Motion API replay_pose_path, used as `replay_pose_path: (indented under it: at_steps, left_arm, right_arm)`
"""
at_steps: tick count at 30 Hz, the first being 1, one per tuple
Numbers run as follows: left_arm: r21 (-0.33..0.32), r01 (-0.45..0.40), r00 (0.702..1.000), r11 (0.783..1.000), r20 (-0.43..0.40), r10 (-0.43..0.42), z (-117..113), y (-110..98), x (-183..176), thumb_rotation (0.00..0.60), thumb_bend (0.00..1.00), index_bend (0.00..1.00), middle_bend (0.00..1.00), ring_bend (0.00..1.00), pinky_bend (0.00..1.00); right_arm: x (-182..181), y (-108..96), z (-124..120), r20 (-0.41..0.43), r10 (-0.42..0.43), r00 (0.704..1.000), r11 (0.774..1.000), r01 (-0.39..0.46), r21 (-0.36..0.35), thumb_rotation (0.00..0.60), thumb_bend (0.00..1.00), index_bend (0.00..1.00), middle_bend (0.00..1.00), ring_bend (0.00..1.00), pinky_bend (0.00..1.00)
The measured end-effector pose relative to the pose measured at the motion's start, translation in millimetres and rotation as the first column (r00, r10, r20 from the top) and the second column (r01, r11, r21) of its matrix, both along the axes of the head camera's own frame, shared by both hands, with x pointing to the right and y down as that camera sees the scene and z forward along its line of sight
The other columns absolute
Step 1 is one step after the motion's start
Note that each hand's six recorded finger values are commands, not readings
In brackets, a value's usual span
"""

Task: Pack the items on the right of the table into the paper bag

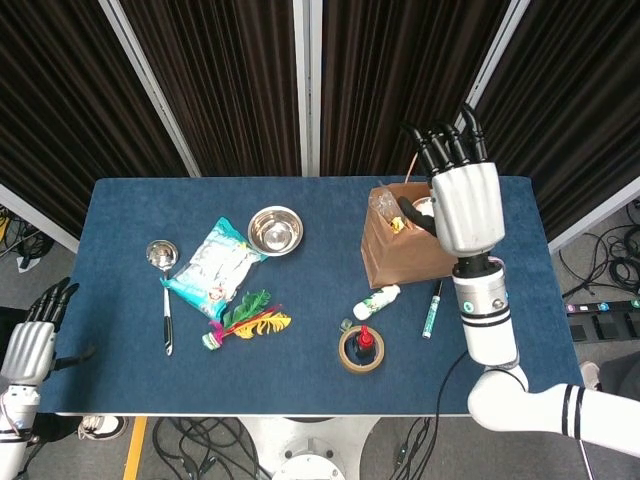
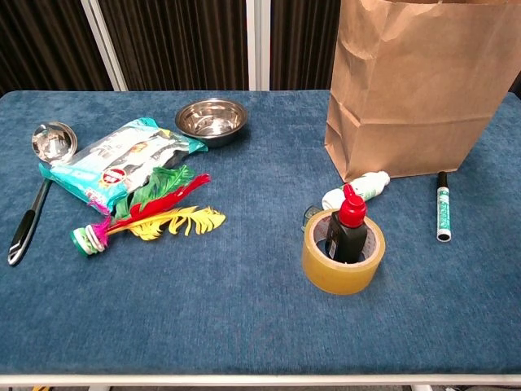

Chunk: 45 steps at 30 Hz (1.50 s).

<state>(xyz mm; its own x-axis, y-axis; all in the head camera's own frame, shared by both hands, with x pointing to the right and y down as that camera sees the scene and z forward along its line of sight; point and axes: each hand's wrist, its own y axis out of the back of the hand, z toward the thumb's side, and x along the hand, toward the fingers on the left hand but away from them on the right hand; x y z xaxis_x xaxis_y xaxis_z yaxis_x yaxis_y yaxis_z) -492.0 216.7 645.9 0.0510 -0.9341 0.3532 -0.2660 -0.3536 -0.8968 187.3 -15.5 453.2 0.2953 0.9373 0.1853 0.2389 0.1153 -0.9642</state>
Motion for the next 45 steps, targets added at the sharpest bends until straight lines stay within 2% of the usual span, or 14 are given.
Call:
replay_pose_path:
  at_steps: [3, 6, 9, 13, 19, 23, 27, 29, 33, 37, 45]
  left_arm:
    - [0.002, -0.002, 1.000, 1.000, 0.000, 0.002, -3, 1, 0, 0.600, 0.17, 0.10, 0.12, 0.02, 0.15]
    - [0.001, -0.003, 1.000, 1.000, 0.001, 0.003, -4, 2, 0, 0.600, 0.17, 0.10, 0.12, 0.02, 0.15]
    - [-0.001, -0.006, 1.000, 1.000, 0.001, 0.006, -6, 4, 1, 0.600, 0.17, 0.10, 0.12, 0.02, 0.15]
    - [-0.002, -0.007, 1.000, 1.000, 0.002, 0.007, -8, 6, 1, 0.600, 0.17, 0.10, 0.12, 0.02, 0.15]
    - [-0.013, -0.010, 1.000, 1.000, 0.003, 0.010, -6, 8, 3, 0.600, 0.17, 0.10, 0.12, 0.02, 0.15]
    - [-0.021, -0.009, 1.000, 1.000, 0.006, 0.009, 0, 5, 4, 0.600, 0.17, 0.10, 0.12, 0.02, 0.15]
    - [-0.019, -0.012, 1.000, 1.000, 0.008, 0.012, 2, 4, 3, 0.600, 0.17, 0.10, 0.12, 0.02, 0.15]
    - [-0.015, -0.010, 1.000, 1.000, 0.007, 0.010, 1, 4, 3, 0.600, 0.17, 0.10, 0.12, 0.02, 0.15]
    - [-0.014, -0.005, 1.000, 1.000, 0.009, 0.005, 0, 4, 2, 0.600, 0.17, 0.10, 0.12, 0.02, 0.15]
    - [-0.010, -0.001, 1.000, 1.000, 0.009, 0.001, -4, 8, -1, 0.600, 0.17, 0.10, 0.12, 0.02, 0.15]
    - [-0.011, 0.001, 1.000, 1.000, 0.002, -0.001, -7, 12, 0, 0.600, 0.17, 0.10, 0.12, 0.02, 0.15]
  right_arm:
    - [-21, 17, -7, 0.082, -0.108, 0.991, 0.994, 0.108, 0.007, 0.600, 0.00, 0.16, 0.27, 0.19, 0.04]
    - [-34, 39, 2, 0.132, -0.201, 0.971, 0.975, 0.211, -0.069, 0.600, 0.00, 0.16, 0.27, 0.19, 0.04]
    - [-37, 62, 22, 0.119, -0.274, 0.954, 0.937, 0.293, -0.191, 0.600, 0.00, 0.16, 0.27, 0.19, 0.04]
    - [-28, 82, 43, 0.070, -0.336, 0.939, 0.881, 0.339, -0.330, 0.600, 0.00, 0.16, 0.27, 0.19, 0.04]
    - [-2, 98, 73, -0.035, -0.403, 0.914, 0.803, 0.335, -0.493, 0.600, 0.00, 0.16, 0.24, 0.17, 0.04]
    - [14, 106, 93, -0.065, -0.421, 0.905, 0.756, 0.310, -0.577, 0.600, 0.00, 0.15, 0.23, 0.16, 0.03]
    - [24, 107, 110, -0.072, -0.407, 0.910, 0.734, 0.280, -0.619, 0.600, 0.00, 0.15, 0.22, 0.16, 0.03]
    - [23, 109, 119, -0.054, -0.399, 0.915, 0.713, 0.273, -0.645, 0.600, 0.00, 0.14, 0.22, 0.15, 0.03]
    - [17, 117, 136, -0.033, -0.411, 0.911, 0.655, 0.270, -0.706, 0.600, 0.00, 0.08, 0.19, 0.11, 0.00]
    - [13, 127, 152, -0.047, -0.439, 0.897, 0.591, 0.249, -0.768, 0.600, 0.00, 0.03, 0.14, 0.05, 0.00]
    - [11, 144, 174, -0.089, -0.482, 0.872, 0.500, 0.190, -0.845, 0.600, 0.00, 0.00, 0.11, 0.01, 0.00]
